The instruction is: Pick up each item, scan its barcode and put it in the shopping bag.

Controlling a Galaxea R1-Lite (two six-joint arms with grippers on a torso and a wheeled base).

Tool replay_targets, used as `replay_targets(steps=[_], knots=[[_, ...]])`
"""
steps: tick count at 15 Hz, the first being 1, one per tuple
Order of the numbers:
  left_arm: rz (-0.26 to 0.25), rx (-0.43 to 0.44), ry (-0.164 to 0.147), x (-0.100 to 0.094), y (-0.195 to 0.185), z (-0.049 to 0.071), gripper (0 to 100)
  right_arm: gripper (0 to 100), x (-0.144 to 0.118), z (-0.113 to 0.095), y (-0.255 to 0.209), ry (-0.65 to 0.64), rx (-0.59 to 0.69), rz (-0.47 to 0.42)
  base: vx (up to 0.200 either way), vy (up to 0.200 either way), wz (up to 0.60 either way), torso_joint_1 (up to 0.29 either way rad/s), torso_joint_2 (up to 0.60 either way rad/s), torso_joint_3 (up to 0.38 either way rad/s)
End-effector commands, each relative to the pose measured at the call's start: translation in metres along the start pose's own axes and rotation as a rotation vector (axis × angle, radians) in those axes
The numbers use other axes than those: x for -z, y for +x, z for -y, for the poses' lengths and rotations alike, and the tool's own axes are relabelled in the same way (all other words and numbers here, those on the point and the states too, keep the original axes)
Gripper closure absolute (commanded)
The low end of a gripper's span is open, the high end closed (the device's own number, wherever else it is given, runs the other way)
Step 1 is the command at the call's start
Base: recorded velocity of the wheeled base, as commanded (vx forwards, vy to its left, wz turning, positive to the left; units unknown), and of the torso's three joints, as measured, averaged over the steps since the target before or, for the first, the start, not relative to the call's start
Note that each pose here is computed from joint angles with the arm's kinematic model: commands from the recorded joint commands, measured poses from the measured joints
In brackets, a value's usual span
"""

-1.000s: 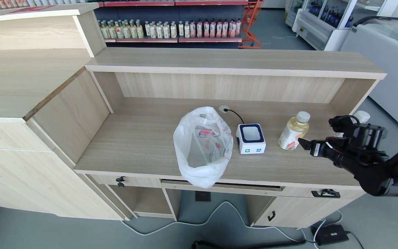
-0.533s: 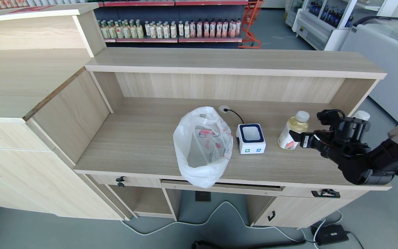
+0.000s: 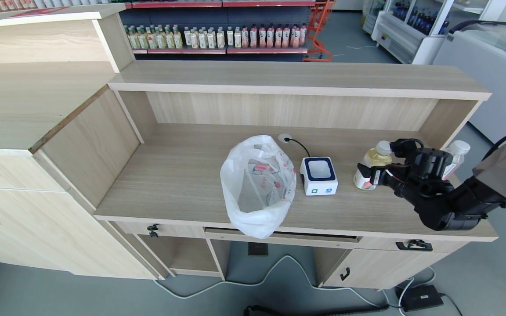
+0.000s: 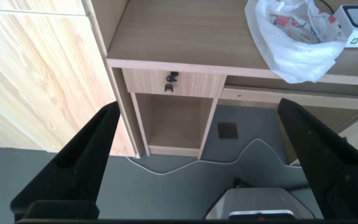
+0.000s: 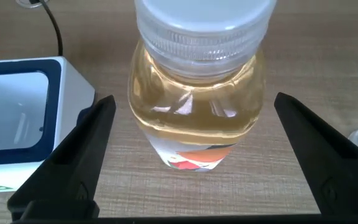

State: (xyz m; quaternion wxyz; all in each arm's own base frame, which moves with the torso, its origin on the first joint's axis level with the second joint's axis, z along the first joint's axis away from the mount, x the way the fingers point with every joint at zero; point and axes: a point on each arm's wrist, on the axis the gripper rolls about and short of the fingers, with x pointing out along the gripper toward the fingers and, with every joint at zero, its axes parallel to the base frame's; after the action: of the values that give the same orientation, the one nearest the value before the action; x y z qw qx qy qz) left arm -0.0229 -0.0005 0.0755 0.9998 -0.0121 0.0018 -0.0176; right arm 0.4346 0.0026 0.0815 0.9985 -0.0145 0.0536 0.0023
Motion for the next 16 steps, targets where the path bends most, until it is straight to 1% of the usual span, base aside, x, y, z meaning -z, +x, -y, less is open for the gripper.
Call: replay_targets(steps=[1,7,14,16], knots=[[0.000,0.000,0.000,0.000,0.000,0.000,0,0,0.003,0.000,0.008,0.001,0.014,0.004,0.000,0.000,0.00,0.000,0.00,0.000],[0.000,0.000,0.000,0.000,0.000,0.000,0,0,0.006,0.000,0.028,0.001,0.015,0.007,0.000,0.000,0.00,0.000,0.00,0.000],[0.002,0.000,0.000,0.000,0.000,0.000,0,0,0.014,0.000,0.035,-0.004,0.006,0.001,0.000,0.000,0.00,0.000,0.00,0.000],[0.000,0.000,0.000,0.000,0.000,0.000,0,0,0.013,0.000,0.038,-0.004,-0.023,0.014,0.000,0.000,0.00,0.000,0.00,0.000]])
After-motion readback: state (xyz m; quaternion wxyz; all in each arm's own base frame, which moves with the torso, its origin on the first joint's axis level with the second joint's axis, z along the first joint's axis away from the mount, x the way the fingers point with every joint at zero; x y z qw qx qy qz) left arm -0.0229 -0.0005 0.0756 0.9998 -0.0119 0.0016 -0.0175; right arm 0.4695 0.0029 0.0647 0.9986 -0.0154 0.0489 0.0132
